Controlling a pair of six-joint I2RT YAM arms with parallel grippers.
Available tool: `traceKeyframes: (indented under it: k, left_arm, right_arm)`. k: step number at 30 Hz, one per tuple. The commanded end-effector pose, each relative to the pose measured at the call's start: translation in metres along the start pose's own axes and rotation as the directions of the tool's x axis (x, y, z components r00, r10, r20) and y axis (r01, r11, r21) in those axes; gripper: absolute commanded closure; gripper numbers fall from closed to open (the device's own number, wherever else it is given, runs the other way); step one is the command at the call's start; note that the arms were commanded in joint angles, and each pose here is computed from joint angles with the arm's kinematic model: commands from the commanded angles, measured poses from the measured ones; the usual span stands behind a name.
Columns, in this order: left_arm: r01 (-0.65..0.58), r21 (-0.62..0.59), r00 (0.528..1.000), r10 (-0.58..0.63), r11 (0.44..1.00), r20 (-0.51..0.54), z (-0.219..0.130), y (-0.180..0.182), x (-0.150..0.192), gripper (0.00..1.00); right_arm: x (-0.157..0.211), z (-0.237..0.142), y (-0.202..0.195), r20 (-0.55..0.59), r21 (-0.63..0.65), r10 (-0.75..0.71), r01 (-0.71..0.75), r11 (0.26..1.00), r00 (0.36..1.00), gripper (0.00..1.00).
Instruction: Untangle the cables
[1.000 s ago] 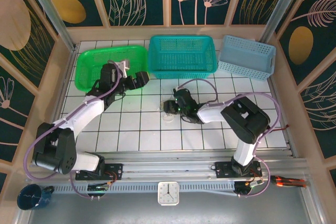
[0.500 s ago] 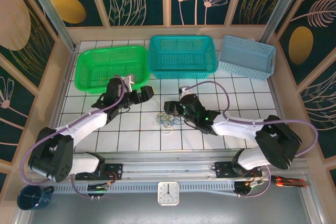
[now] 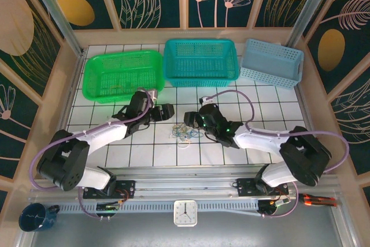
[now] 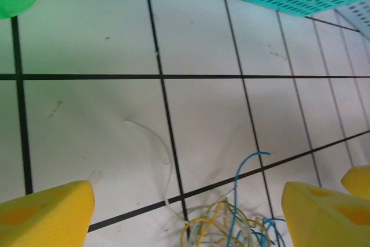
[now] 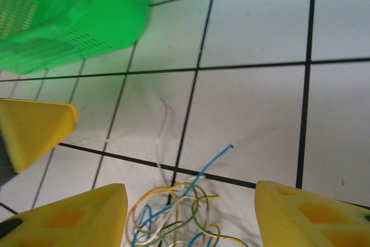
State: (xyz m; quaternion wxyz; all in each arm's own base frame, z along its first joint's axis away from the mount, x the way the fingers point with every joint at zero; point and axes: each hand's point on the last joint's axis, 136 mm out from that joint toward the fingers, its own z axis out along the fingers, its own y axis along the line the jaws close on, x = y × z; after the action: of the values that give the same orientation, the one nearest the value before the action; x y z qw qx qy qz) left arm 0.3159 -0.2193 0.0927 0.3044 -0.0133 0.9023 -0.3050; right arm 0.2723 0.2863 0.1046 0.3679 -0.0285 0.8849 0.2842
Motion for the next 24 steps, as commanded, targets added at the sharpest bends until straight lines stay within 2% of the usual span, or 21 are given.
traceKeyframes:
  k: [1, 12, 20, 24]
  left_arm:
    - [-0.028, -0.031, 0.999, 0.029, 0.999, 0.033, 0.001, 0.002, -0.009, 0.16]
    - [-0.033, -0.022, 0.997, 0.035, 0.999, 0.065, -0.008, 0.002, -0.009, 0.10]
    - [-0.039, 0.005, 0.996, 0.039, 0.999, 0.082, -0.012, -0.003, -0.011, 0.07]
    - [-0.042, 0.015, 0.995, 0.041, 0.999, 0.089, -0.014, -0.005, -0.012, 0.07]
  right_arm:
    - [0.001, 0.012, -0.010, -0.009, 0.002, 0.060, -0.060, 0.998, 0.998, 0.44]
    - [-0.002, 0.041, -0.018, -0.047, -0.074, 0.169, -0.172, 0.982, 0.985, 0.54]
    - [0.001, 0.061, -0.015, -0.075, -0.078, 0.176, -0.182, 0.980, 0.981, 0.56]
    - [0.000, 0.071, -0.013, -0.082, -0.084, 0.177, -0.184, 0.979, 0.981, 0.64]
